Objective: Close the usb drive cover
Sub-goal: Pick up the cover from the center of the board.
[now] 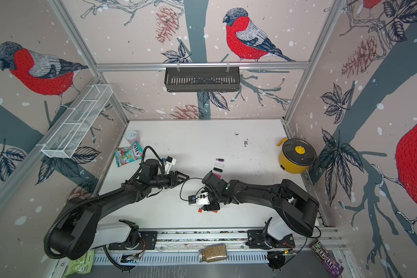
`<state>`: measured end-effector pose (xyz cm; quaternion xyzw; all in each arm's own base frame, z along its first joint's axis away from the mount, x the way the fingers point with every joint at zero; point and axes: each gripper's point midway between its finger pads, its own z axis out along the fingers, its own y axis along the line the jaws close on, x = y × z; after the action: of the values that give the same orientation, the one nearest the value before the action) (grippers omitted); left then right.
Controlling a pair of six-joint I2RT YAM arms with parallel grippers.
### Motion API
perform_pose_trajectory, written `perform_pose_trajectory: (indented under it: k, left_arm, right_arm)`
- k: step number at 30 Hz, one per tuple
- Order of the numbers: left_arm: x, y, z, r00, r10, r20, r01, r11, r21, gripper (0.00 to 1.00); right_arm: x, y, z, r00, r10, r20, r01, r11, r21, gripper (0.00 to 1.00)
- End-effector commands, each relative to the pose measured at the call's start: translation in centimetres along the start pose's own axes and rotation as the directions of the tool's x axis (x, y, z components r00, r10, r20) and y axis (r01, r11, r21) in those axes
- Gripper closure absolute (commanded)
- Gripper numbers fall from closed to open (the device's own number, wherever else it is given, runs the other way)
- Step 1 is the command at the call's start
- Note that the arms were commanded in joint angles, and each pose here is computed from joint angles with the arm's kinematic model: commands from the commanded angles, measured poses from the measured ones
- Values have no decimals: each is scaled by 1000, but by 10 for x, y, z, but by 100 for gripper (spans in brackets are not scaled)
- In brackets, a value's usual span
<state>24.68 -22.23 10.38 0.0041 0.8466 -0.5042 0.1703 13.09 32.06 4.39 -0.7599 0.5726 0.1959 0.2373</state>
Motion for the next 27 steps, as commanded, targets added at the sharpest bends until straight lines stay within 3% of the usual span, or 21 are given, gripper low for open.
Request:
perform_pose_trajectory:
  k: [1,14,27]
  left_arm:
    - [-5,-1,-2,1000,6,25,-6,1000,-3,48]
    - [-6,0,-6,999,5,37,-5,1000,-4,48]
    - [-6,1,-7,999,2,42,-1,1000,-5,48]
  right_arm:
    - [3,5,3,998,-45,-32,44,999,-32,52]
    - [9,12,13,982,-159,-105,147,983,-108,49]
    - [10,-4,21,976,-165,-139,162,986,-36,49]
